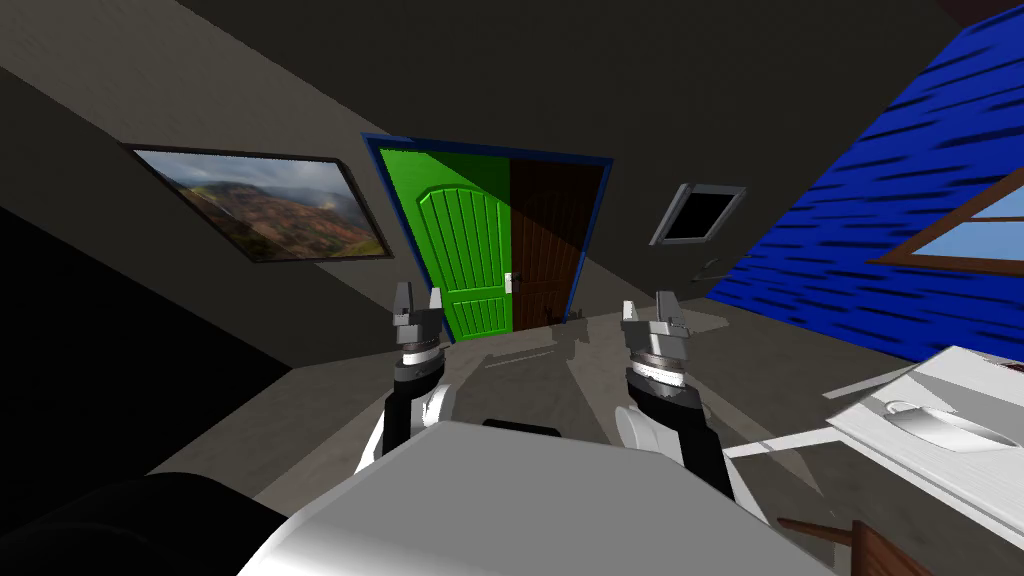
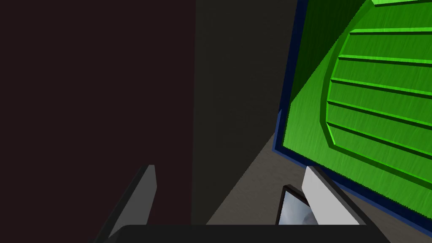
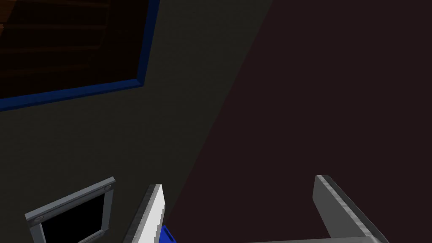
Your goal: Pull the door open
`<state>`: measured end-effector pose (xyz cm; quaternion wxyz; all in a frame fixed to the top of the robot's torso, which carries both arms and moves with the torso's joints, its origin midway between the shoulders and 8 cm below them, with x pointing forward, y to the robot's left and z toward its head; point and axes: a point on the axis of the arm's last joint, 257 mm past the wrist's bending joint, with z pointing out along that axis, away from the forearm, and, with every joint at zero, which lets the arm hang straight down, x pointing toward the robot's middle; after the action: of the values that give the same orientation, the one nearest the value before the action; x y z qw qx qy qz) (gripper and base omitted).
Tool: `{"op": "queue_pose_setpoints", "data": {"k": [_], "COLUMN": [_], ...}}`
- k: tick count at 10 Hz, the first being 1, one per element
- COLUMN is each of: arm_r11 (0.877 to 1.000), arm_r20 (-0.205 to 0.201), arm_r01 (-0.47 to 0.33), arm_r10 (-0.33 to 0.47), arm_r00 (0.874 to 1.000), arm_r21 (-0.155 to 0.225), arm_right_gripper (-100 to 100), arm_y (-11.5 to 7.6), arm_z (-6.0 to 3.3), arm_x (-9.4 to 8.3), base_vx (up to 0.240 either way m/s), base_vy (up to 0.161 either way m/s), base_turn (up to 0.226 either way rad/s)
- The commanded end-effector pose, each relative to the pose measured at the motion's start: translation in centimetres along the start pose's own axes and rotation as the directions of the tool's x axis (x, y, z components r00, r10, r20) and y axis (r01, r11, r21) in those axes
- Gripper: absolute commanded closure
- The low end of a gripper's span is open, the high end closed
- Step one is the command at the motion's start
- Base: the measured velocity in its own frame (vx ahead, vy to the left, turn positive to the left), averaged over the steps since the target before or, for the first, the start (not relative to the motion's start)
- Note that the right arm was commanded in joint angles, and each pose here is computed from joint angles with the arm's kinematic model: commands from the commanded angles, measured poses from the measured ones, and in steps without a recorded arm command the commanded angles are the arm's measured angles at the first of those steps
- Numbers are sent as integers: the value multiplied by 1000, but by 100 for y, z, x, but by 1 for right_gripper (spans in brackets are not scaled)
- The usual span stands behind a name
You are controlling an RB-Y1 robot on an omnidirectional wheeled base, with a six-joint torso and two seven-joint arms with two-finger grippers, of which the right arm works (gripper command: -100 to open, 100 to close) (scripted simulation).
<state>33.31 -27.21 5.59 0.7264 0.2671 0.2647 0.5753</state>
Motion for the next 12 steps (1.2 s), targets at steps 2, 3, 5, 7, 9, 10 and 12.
{"op": "queue_pose_setpoints", "data": {"k": [2,3,5,7,9,10,12], "arm_r11": [999,999,997,994,989,986,981], "arm_r20": [-20,-28,-43,-59,-75,-80,-90], "arm_r01": [-8,-11,-18,-24,-31,-33,-37], "arm_r10": [8,13,21,31,42,47,55], "arm_r00": [1000,1000,999,998,996,996,994], "arm_r21": [31,46,74,109,148,162,190], "arm_right_gripper": [-100,-100,-100,-100,-100,-100,-100], "arm_y": [-169,-248,-401,-582,-783,-855,-999], "arm_z": [-23,-35,-60,-94,-138,-154,-190], "arm_x": [49,70,109,151,195,209,237], "base_vx": [140,204,150,185,127,121,107], "base_vy": [5,41,24,50,28,37,24], "base_turn": [48,53,44,66,57,61,51]}}
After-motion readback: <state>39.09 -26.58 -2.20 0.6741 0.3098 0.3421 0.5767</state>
